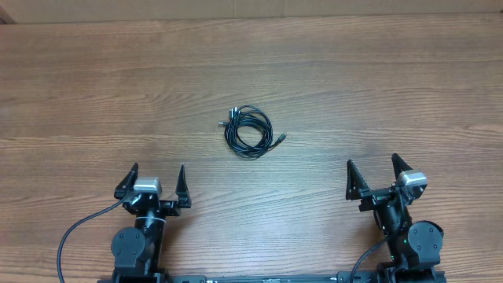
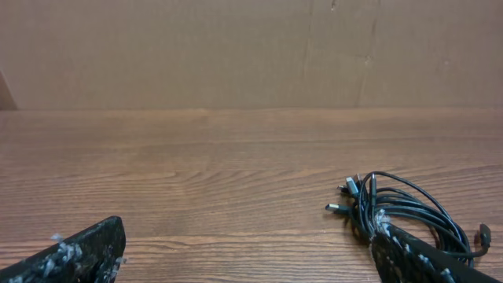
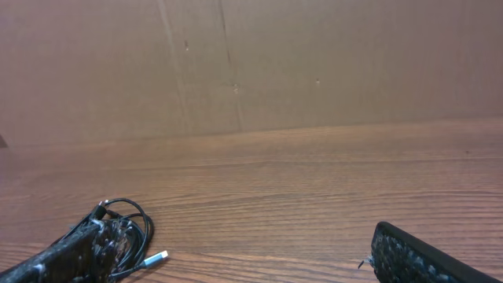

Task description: Untangle cables

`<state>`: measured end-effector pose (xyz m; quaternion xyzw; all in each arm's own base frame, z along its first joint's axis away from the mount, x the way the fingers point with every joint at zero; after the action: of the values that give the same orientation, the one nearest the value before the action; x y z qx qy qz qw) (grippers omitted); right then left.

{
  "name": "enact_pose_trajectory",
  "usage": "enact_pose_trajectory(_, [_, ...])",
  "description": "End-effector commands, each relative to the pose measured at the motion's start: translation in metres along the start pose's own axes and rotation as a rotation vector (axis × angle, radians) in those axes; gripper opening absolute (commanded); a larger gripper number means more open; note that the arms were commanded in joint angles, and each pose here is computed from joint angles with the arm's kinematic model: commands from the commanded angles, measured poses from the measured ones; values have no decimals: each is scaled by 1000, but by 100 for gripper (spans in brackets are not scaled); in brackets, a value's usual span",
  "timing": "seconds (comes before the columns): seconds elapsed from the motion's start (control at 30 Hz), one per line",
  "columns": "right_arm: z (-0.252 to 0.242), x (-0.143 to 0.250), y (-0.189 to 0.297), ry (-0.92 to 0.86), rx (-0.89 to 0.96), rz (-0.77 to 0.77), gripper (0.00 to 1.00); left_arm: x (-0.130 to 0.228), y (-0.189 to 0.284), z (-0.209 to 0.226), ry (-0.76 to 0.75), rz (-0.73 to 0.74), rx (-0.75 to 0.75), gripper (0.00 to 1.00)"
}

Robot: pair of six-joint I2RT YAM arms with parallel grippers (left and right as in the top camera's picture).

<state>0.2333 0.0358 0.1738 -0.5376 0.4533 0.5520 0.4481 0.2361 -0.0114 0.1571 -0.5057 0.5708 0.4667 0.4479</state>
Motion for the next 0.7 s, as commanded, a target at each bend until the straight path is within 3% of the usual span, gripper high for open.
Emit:
enact_pose_trajectory(0.0, [-1,3,0,-3,7,0,100,1,0,0,14,0,6,100])
enact_pose_trajectory(0.5, [-2,3,0,-3,16,1,100,1,2,0,108,19,2,99])
enact_pose_trajectory(0.67, [-14,-1,4,-6,94,48,100,2,7,0,118,76,-15,100])
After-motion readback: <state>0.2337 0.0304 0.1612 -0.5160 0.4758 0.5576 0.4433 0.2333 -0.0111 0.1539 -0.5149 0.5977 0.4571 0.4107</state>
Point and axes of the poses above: each gripper's point midway between its finger pads, its own y axis back along the fingers, its own z axis along the line the jaws close on, x = y × z, the point moved 1 cm from there along y, back along the fingers, and after that the axes turned 8 degrees about y, right-handed, at the moved point
